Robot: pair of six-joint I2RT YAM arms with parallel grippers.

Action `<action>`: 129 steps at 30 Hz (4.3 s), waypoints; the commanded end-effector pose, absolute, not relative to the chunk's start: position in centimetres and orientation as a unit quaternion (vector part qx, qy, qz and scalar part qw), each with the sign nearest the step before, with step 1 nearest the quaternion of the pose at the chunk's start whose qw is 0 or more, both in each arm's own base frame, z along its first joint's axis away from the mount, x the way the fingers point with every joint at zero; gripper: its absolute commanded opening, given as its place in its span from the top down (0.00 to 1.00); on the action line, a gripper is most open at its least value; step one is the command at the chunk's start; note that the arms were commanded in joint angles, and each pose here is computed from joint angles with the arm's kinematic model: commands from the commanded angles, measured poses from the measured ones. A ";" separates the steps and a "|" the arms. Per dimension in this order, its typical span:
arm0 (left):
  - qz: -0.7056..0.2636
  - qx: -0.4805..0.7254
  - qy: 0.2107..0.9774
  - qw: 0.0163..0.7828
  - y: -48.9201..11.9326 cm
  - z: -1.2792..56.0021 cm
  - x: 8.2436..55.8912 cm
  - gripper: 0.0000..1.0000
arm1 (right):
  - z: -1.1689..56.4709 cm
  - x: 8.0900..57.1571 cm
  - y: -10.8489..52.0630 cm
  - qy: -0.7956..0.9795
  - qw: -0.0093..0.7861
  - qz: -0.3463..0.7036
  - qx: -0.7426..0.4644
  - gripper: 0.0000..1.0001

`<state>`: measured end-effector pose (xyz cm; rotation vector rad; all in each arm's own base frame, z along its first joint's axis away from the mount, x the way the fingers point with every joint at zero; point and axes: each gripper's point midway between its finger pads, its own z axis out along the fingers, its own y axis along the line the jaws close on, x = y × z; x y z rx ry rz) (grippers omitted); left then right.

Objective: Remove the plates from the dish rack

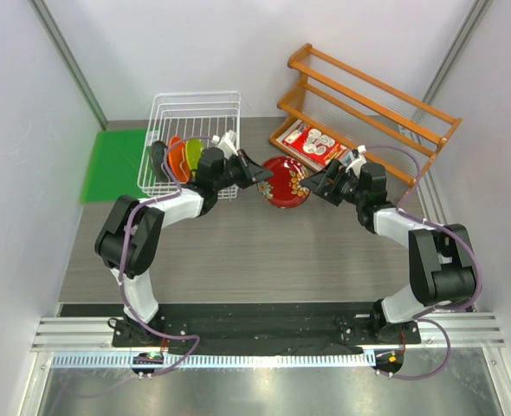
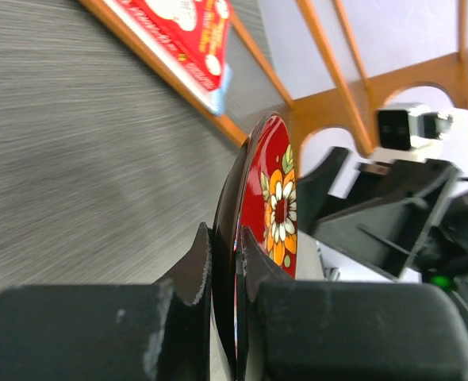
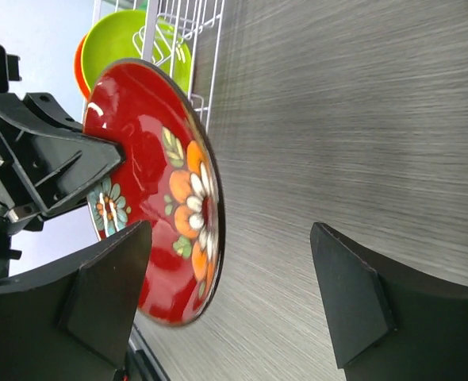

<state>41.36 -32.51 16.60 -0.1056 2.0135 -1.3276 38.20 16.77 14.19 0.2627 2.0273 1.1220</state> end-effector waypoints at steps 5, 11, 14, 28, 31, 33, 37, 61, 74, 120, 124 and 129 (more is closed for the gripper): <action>-0.583 -0.007 0.720 0.376 -35.1 21.1 40.7 1.00 | 15.8 38.6 19.2 0.762 0.399 0.506 0.071 0.39; -0.568 -0.002 0.730 0.380 -34.6 20.4 40.3 1.00 | 15.3 38.8 18.3 0.775 0.413 0.473 0.071 0.99; -0.558 0.005 0.738 0.378 -34.3 19.9 40.0 0.90 | 15.4 38.6 17.1 0.786 0.427 0.439 0.084 0.99; -0.307 0.059 0.812 0.492 -26.2 20.7 41.2 0.00 | 11.6 35.2 12.4 0.857 0.380 0.327 0.122 0.99; -0.247 0.056 0.835 0.489 -24.2 20.8 41.2 0.00 | 9.9 34.6 12.8 0.867 0.354 0.334 0.113 0.99; -0.199 0.034 0.849 0.489 -22.3 21.1 41.3 0.01 | 8.9 34.3 12.8 0.872 0.342 0.331 0.112 0.99; -0.149 0.004 0.851 0.503 -19.8 22.0 41.1 0.01 | 7.4 34.0 13.3 0.880 0.318 0.339 0.100 0.99; -0.025 -0.102 0.836 0.539 -11.1 23.3 40.3 0.00 | 1.7 31.8 9.9 0.951 0.243 0.132 0.139 0.54; 0.036 -0.126 0.833 0.538 -7.5 19.7 46.5 0.02 | 7.2 33.3 6.3 0.933 0.330 0.049 0.136 0.44; 0.014 -0.129 0.828 0.545 -9.6 17.9 52.7 0.20 | 8.2 33.8 7.1 0.930 0.338 0.064 0.127 0.43; 0.033 -0.135 0.825 0.547 -9.0 17.2 53.3 0.23 | 9.2 33.7 6.9 0.927 0.347 0.062 0.128 0.43; 0.056 -0.138 0.829 0.539 -8.6 15.9 53.8 0.61 | 11.1 33.4 6.3 0.920 0.365 0.052 0.130 0.43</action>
